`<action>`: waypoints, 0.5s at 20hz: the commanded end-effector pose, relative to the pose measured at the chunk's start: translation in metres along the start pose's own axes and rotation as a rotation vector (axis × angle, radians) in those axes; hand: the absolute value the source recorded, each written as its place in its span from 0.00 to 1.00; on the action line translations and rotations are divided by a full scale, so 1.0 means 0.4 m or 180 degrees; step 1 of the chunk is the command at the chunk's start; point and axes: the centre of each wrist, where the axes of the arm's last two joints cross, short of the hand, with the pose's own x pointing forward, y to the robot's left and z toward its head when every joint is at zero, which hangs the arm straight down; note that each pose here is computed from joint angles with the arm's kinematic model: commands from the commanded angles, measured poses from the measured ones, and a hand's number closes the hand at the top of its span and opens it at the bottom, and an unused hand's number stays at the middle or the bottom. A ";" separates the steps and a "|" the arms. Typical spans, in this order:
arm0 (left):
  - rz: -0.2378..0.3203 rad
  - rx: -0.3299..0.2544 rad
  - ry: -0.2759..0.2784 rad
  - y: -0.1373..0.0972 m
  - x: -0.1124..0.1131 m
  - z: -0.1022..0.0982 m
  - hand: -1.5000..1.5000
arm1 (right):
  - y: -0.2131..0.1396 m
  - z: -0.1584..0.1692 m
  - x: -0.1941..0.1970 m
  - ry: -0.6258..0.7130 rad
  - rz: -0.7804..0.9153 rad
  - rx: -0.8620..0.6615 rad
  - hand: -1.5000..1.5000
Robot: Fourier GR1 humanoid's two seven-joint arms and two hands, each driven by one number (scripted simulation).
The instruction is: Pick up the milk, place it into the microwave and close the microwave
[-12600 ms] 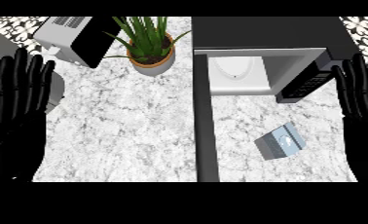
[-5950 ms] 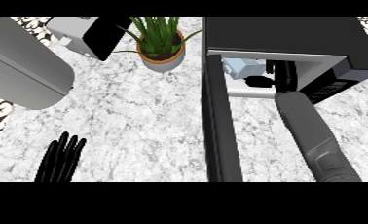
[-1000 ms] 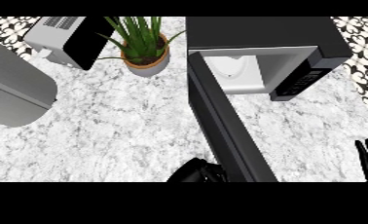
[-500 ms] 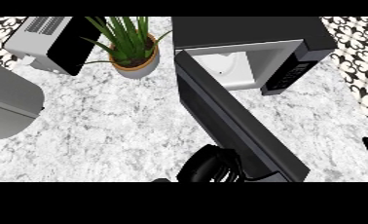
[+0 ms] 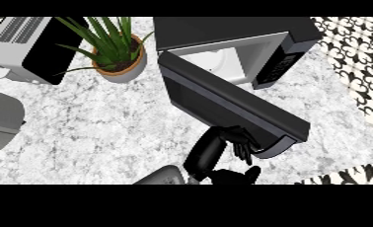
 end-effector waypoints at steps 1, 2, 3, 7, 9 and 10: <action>0.0142 0.0296 -0.0291 0.018 0.043 -0.047 0.00 | -0.002 -0.024 0.013 -0.0144 -0.0072 0.0073 0.00; 0.0121 0.0376 -0.0285 0.027 0.039 -0.055 0.00 | -0.004 -0.019 0.016 -0.0163 -0.0128 0.0051 0.00; 0.0154 0.0403 -0.0263 0.027 0.037 -0.055 0.00 | 0.000 -0.021 0.011 -0.0143 -0.0168 0.0082 0.00; 0.0112 0.0459 -0.0373 0.046 0.058 -0.099 0.00 | -0.012 -0.047 0.030 -0.0165 -0.0144 0.0184 0.00; 0.0109 0.0563 -0.0387 0.055 0.055 -0.107 0.00 | -0.012 -0.061 0.039 -0.0242 -0.0181 0.0216 0.00; 0.0074 0.0574 -0.0394 0.056 0.056 -0.114 0.00 | -0.016 -0.066 0.045 -0.0236 -0.0172 0.0243 0.00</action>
